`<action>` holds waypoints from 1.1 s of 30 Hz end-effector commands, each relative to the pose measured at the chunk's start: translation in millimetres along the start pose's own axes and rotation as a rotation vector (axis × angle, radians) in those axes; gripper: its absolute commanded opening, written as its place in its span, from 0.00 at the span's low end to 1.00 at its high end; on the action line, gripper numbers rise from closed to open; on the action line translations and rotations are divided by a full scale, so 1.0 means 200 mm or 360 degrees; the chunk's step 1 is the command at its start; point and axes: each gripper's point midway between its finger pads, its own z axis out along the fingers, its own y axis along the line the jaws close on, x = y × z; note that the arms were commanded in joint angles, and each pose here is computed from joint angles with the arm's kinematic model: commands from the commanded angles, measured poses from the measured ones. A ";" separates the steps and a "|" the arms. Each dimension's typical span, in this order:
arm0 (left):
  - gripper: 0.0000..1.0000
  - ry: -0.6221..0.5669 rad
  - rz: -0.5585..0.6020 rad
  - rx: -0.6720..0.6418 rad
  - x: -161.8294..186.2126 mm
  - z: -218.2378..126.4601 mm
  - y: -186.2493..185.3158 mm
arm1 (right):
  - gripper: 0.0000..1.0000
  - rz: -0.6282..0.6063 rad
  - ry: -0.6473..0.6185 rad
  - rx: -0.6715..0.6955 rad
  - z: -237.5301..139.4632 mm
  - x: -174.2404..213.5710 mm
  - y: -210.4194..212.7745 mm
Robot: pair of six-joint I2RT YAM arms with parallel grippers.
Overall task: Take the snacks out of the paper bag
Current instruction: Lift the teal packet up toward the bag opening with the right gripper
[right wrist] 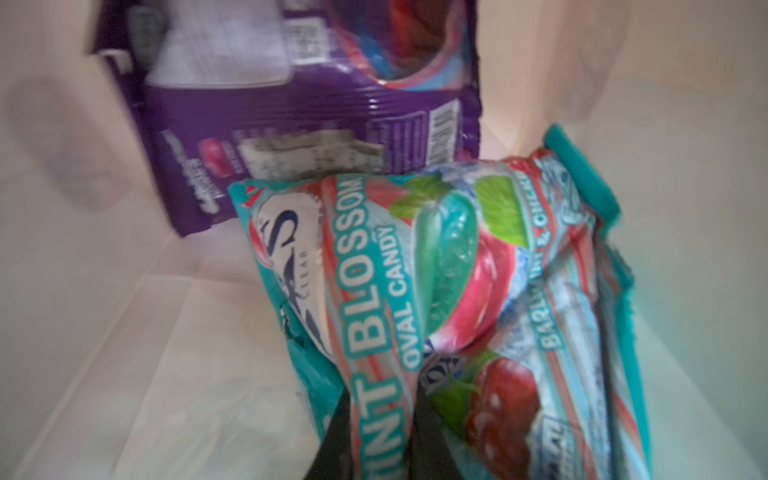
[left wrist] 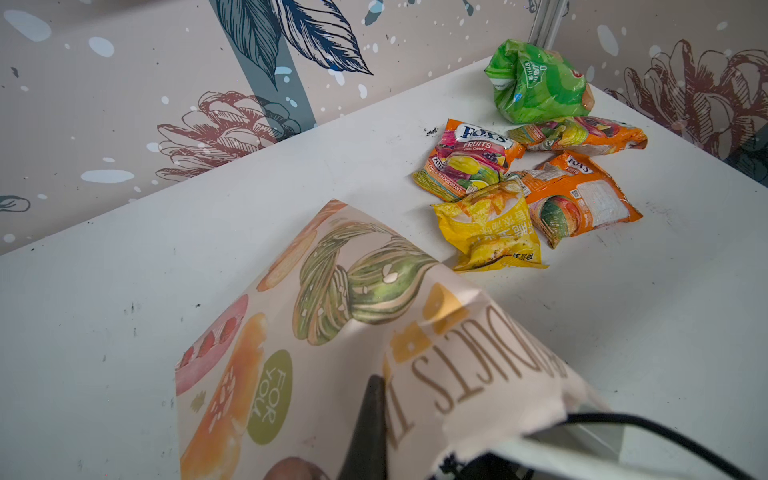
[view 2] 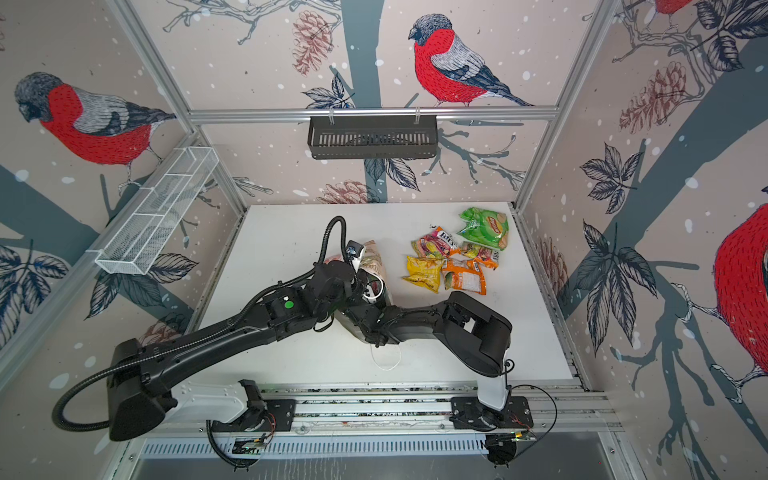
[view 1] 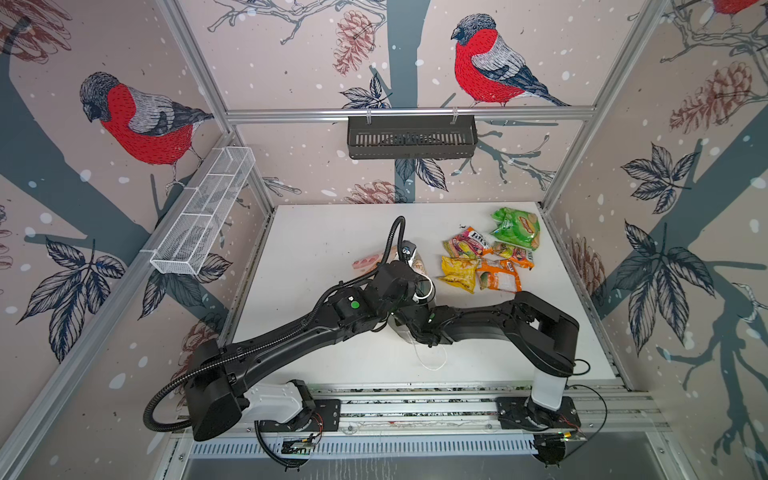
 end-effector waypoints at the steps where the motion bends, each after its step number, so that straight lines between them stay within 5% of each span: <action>1: 0.00 0.0052 0.0009 -0.0024 0.04 -0.01 0.02 | 0.02 0.0041 -0.0082 0.0041 -0.03 -0.06 -0.03; 33: 0.00 0.0110 -0.0154 -0.0152 0.00 0.03 0.19 | 0.00 -0.0004 -0.0381 0.0219 -0.25 -0.15 -0.14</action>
